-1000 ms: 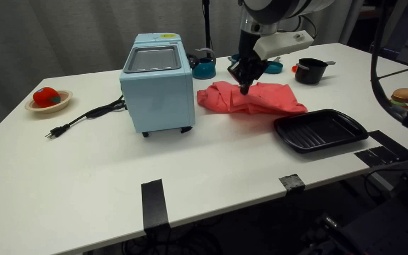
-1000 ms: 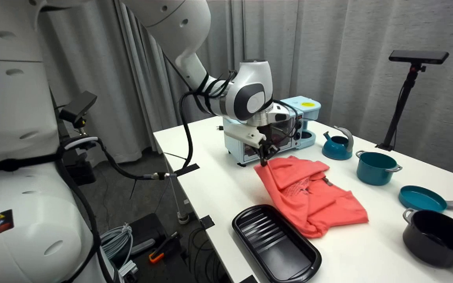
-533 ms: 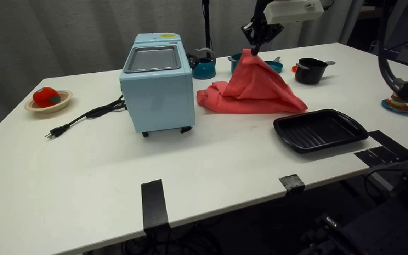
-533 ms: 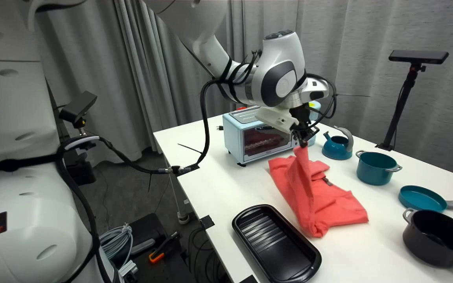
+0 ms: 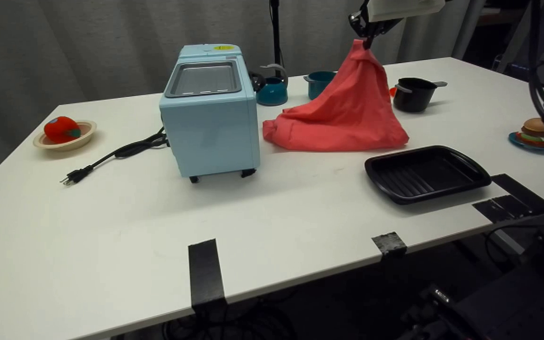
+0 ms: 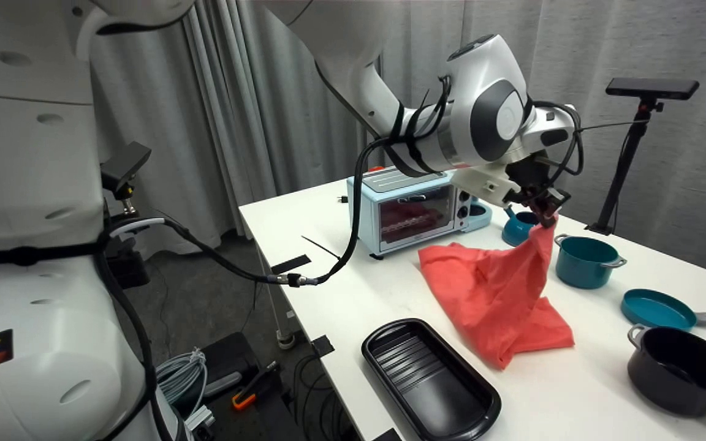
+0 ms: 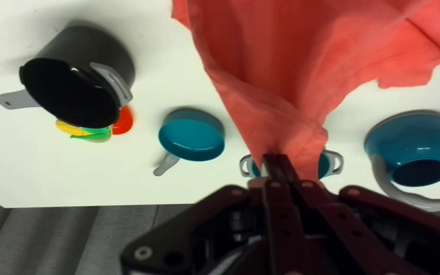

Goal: Fold the shirt twice

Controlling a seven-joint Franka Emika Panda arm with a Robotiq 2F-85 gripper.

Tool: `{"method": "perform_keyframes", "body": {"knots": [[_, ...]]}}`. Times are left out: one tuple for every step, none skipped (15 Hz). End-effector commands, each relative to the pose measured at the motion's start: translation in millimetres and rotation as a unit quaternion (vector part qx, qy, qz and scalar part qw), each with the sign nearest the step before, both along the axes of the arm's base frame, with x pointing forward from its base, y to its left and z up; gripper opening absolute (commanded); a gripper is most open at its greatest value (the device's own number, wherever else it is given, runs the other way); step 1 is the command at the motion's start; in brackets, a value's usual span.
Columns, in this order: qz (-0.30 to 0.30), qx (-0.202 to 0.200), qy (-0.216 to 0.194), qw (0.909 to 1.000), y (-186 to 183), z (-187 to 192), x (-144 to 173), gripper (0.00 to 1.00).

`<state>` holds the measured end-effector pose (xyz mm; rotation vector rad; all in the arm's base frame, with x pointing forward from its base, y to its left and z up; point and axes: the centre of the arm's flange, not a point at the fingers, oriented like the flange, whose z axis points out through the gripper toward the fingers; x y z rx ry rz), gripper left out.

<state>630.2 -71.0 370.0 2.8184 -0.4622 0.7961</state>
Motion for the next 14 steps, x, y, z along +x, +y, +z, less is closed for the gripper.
{"method": "perform_keyframes", "body": {"knots": [[-0.046, -0.017, -0.020, 0.9986, -9, 0, 20, 0.27], [-0.054, -0.016, -0.021, 0.9982, -10, 0, 22, 0.35], [-0.060, -0.009, -0.021, 0.9980, -10, 0, 23, 0.41], [-0.063, -0.002, -0.024, 0.9977, -8, 2, 23, 0.48], [-0.063, 0.002, -0.026, 0.9977, -6, 2, 23, 0.57], [-0.061, 0.007, -0.027, 0.9978, -2, 4, 21, 0.64], [-0.056, 0.017, -0.022, 0.9980, 2, 7, 19, 0.72], [-0.053, 0.029, -0.019, 0.9980, 5, 9, 18, 0.79], [-0.049, 0.045, -0.014, 0.9976, 9, 11, 16, 0.88], [-0.045, 0.065, -0.008, 0.9968, 14, 14, 15, 0.94], [-0.040, 0.081, -0.006, 0.9959, 19, 16, 14, 1.00], [-0.030, 0.096, -0.003, 0.9950, 26, 18, 14, 1.00], [-0.018, 0.106, -0.001, 0.9942, 35, 20, 13, 1.00], [-0.007, 0.115, 0.000, 0.9934, 42, 22, 14, 1.00]]}}
